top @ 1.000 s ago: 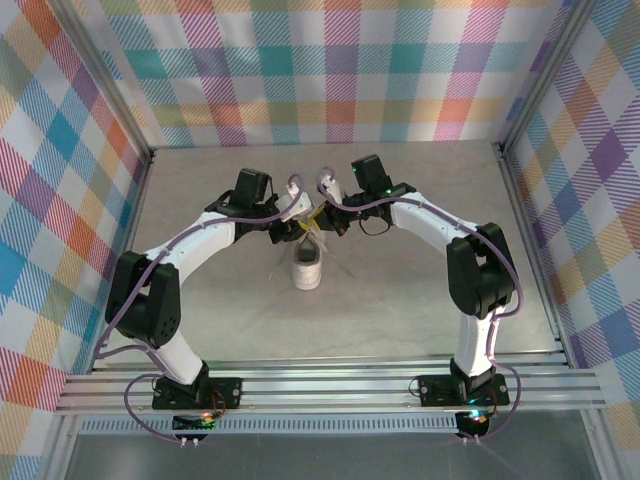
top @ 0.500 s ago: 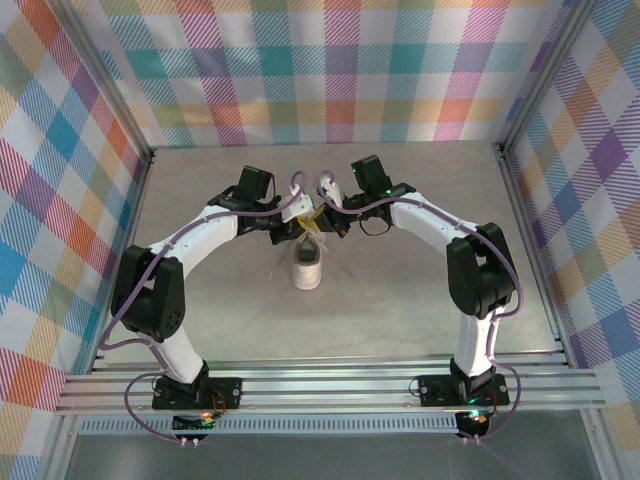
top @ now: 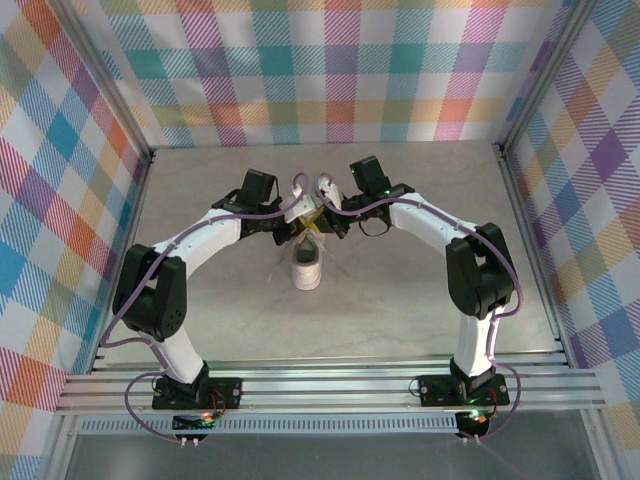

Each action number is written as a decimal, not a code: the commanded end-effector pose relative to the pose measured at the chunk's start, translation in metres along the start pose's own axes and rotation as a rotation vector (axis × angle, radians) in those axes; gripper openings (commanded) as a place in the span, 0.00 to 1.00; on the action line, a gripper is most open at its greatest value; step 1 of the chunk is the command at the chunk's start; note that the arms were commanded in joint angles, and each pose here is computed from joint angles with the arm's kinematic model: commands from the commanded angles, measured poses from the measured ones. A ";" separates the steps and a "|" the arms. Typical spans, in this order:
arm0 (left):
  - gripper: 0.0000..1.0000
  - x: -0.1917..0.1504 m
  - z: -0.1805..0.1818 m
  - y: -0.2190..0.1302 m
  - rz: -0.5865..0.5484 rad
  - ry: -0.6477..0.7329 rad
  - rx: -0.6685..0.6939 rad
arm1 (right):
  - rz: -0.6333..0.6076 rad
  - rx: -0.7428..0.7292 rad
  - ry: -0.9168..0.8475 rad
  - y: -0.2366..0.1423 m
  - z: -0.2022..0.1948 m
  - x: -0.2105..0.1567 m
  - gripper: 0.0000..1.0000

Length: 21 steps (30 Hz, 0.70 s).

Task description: Tie the shoes

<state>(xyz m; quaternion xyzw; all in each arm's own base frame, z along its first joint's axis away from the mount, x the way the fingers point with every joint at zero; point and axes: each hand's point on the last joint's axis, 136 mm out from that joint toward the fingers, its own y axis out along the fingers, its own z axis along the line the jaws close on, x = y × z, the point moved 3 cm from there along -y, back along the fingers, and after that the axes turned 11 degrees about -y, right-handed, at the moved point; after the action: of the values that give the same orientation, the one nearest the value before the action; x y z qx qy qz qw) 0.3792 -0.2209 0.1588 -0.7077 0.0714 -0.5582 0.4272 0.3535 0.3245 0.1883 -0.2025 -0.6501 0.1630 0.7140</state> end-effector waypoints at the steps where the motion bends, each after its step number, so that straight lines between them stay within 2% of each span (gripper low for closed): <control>1: 0.00 0.008 0.012 -0.006 -0.027 0.016 0.146 | -0.051 0.060 -0.011 -0.003 0.009 0.018 0.00; 9: 0.00 0.015 0.013 -0.005 -0.098 0.005 0.318 | -0.067 0.131 0.082 0.001 0.017 0.014 0.00; 13: 0.00 0.015 0.007 -0.005 -0.131 0.004 0.298 | -0.071 0.166 0.128 0.002 0.021 0.012 0.01; 17: 0.00 0.015 -0.001 -0.005 -0.162 0.026 0.260 | -0.090 0.191 0.176 -0.005 0.021 0.014 0.23; 19: 0.00 0.013 -0.003 -0.005 -0.160 0.031 0.252 | -0.111 0.195 0.216 -0.013 0.017 0.016 0.31; 21: 0.00 0.012 -0.005 -0.006 -0.160 0.041 0.244 | -0.134 0.182 0.250 -0.022 0.010 0.017 0.34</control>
<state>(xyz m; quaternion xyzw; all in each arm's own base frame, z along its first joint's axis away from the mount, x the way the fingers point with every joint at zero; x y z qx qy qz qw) 0.3826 -0.2212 0.1547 -0.6456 -0.0323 -0.5861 0.4884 0.3379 0.3230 0.1992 -0.1400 -0.5735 0.1640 0.7903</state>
